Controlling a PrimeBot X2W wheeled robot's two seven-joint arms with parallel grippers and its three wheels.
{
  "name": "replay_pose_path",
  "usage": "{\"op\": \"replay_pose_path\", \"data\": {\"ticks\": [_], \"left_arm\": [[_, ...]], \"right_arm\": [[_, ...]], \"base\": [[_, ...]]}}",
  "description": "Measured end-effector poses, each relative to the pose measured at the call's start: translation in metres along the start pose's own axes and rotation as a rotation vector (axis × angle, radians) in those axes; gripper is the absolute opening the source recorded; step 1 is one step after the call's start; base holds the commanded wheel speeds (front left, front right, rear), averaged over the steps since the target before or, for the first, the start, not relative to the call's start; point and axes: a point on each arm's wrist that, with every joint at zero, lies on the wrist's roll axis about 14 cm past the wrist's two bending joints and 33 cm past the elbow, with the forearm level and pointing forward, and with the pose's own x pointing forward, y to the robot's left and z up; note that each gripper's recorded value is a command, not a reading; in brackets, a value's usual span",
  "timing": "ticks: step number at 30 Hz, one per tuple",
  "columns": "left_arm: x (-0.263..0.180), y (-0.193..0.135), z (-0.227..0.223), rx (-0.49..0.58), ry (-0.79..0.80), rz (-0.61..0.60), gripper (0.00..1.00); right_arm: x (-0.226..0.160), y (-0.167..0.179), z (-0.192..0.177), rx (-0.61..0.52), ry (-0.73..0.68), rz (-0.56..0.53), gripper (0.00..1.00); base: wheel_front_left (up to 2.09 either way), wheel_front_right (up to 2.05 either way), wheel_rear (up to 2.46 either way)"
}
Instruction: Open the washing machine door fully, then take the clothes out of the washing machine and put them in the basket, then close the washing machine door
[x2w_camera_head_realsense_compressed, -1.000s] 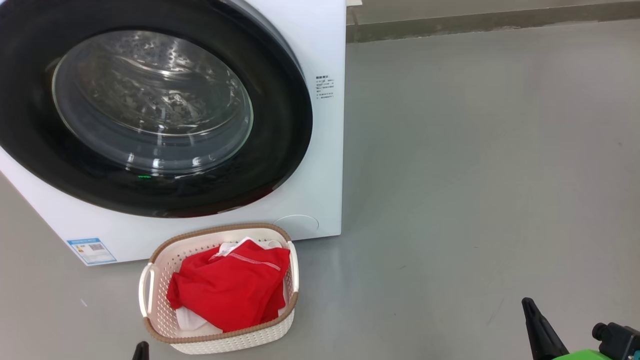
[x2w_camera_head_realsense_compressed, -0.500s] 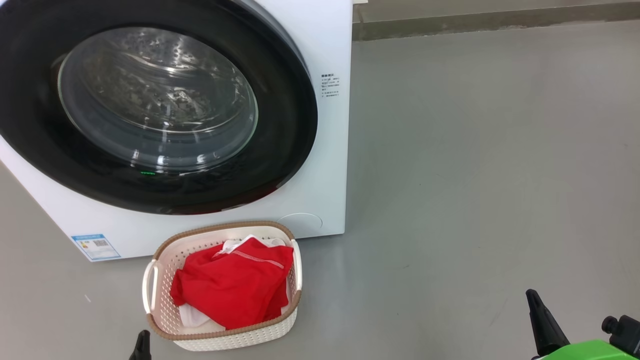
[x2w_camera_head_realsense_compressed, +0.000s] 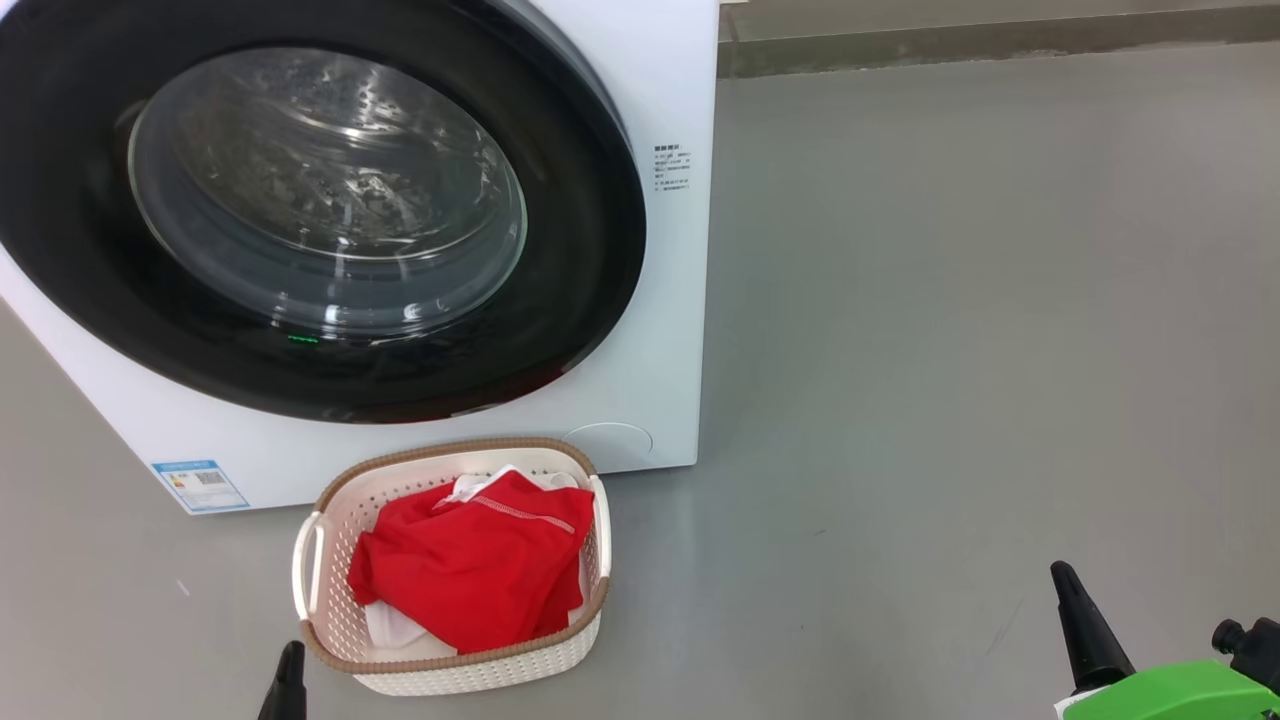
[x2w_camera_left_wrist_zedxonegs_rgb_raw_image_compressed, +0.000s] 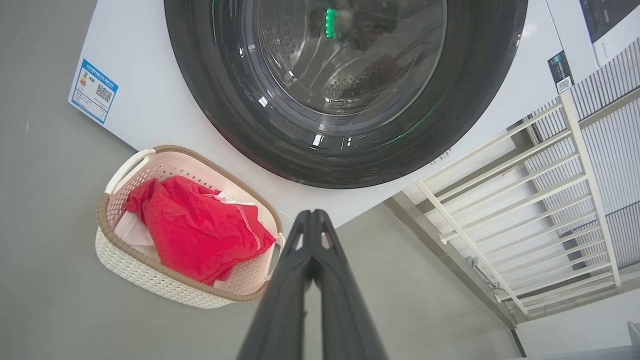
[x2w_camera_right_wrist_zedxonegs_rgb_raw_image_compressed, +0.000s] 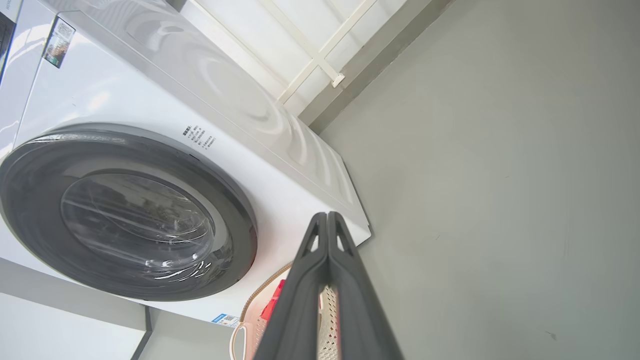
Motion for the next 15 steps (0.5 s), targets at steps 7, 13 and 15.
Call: {"op": "replay_pose_path", "data": {"ticks": [7, 13, 15], "left_arm": [[0.001, 0.0, 0.001, -0.064, 0.003, 0.003, 0.0], [0.005, -0.004, 0.003, -0.129, 0.002, -0.007, 0.0], [0.005, -0.004, 0.003, -0.163, 0.006, -0.005, 0.0]], "right_arm": [[0.002, 0.001, -0.001, 0.06, 0.007, -0.001, 0.0], [0.008, 0.009, 0.002, 0.119, 0.004, 0.016, 0.0], [0.009, 0.01, 0.002, 0.151, 0.007, 0.019, 0.0]], "base": [[0.0, 0.0, 0.0], [0.0, 0.0, 0.0], [0.0, 0.0, 0.0]]}}
